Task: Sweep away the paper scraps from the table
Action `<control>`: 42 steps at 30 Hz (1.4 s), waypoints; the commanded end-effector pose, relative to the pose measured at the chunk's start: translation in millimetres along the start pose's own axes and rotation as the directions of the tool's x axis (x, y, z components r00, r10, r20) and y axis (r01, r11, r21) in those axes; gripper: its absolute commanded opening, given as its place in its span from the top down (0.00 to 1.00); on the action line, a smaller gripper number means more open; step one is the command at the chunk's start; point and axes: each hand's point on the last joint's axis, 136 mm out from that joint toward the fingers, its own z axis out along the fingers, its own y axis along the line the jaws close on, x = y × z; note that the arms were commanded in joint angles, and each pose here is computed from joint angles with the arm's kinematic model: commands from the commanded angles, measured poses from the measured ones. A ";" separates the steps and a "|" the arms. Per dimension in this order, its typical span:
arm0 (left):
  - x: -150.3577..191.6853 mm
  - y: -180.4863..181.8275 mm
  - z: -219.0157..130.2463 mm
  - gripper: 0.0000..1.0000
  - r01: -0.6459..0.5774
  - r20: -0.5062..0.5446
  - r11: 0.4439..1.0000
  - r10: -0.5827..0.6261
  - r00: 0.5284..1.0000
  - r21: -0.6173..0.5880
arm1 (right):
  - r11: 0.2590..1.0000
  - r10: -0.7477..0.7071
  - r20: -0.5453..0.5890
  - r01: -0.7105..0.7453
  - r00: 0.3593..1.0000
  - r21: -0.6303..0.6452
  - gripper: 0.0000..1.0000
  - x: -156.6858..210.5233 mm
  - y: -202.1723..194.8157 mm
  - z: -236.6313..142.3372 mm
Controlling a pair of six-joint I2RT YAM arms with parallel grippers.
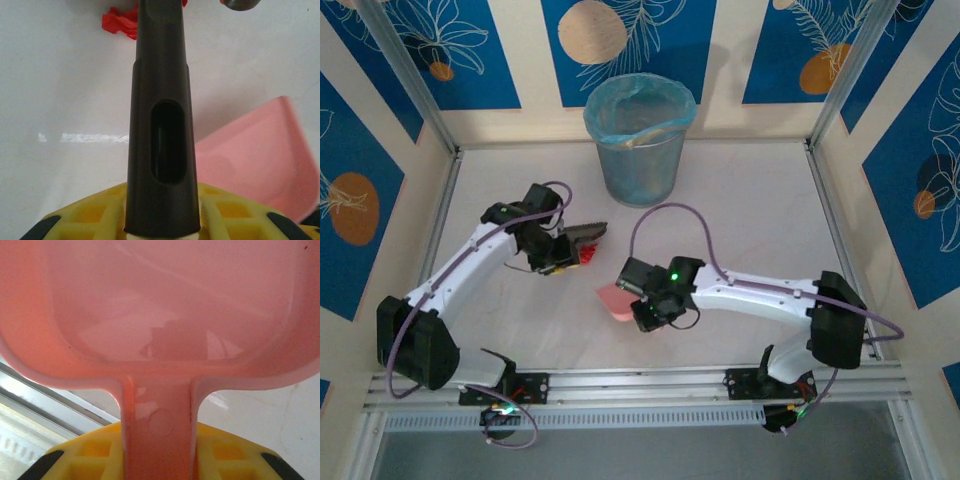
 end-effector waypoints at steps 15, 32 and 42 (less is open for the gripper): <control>-17.7 0.8 -16.0 1.00 -0.094 0.025 0.995 0.096 0.995 -0.043 | 0.983 -0.135 -0.010 0.135 0.991 0.123 1.00 -43.0 5.0 59.3; 7.9 -2.5 -13.0 1.00 -0.108 -0.079 0.992 0.113 0.990 0.066 | 0.995 -0.076 -0.011 0.077 0.997 0.069 1.00 -79.8 -3.7 69.1; 11.5 -19.5 -17.0 1.00 -0.154 -0.071 0.973 0.168 0.983 0.172 | 0.990 -0.097 -0.020 0.099 0.995 0.104 1.00 -89.5 -9.7 78.6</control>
